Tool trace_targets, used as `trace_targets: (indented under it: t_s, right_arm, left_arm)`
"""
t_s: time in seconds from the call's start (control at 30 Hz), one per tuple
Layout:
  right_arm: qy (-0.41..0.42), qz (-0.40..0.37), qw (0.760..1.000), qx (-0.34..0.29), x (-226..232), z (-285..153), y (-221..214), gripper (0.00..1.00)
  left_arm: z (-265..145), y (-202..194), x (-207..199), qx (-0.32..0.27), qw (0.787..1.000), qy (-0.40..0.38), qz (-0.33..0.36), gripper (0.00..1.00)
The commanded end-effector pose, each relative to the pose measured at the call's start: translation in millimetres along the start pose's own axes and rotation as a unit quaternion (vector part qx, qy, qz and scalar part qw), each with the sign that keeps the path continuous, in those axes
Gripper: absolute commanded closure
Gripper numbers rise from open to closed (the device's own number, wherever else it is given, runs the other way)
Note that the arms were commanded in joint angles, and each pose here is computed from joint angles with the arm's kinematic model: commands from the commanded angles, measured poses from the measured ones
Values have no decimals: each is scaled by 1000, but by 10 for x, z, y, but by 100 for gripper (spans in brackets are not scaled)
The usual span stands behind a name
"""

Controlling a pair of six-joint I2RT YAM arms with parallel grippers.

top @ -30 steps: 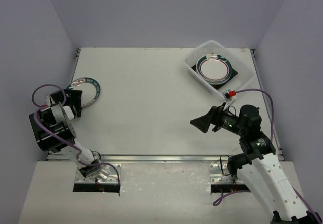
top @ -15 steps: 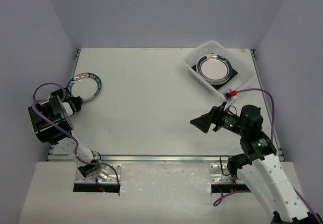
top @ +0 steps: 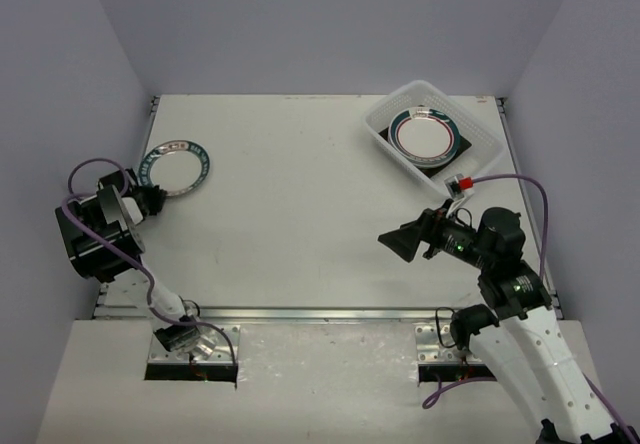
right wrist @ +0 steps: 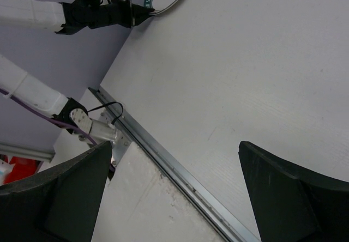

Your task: Place the plates into the plastic bin on the countertop

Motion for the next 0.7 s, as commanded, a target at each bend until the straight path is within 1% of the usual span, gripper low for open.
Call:
trace_targets:
  t_s: [0.0,0.07,0.13,0.17,0.27,0.4,0.5,0.57,0.67]
  right_arm:
    - [16,-23,999,-20,120,-5,188,1]
    - [20,-17,1000,-9,106,44,174,1]
    - [23,-15,1000,-7,101,71,182,1]
    - [23,-12,1000,-3,78,111,176,1]
    - [33,9,999,17,-3,299,161,1]
    - [51,79,993,71,-128,730,217,1]
    - [50,103,987,109,-248,1087,301,1]
    - [53,96,987,120,-237,1308,384,1]
    - [13,95,985,144,-467,1645,269,1]
  left_arm:
    - [-335,-324,-243,45,996,-37,65,100]
    - [-521,-420,-543,60,990,-93,91,100]
    - [-697,-505,-718,78,982,-135,105,100]
    - [-810,-606,-804,92,975,-161,120,100]
    - [-1209,-1043,-979,144,943,-242,176,100]
    - [-1604,-1650,-928,248,887,-308,238,100]
    - [-1847,-1983,-847,303,852,-338,262,100]
    - [-2024,-2207,-798,339,826,-355,275,100]
    - [-2290,-2413,-735,375,796,-382,282,100]
Point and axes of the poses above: each gripper's point midway between its finger pads, its own z axis out along the fingers, its own x axis along the line the jaws close on, y = z × x, the point moved 2 cm from there along -z, back along the fingers, and after that the axes turned 2 degrees about -z, right-handed, at the moved point
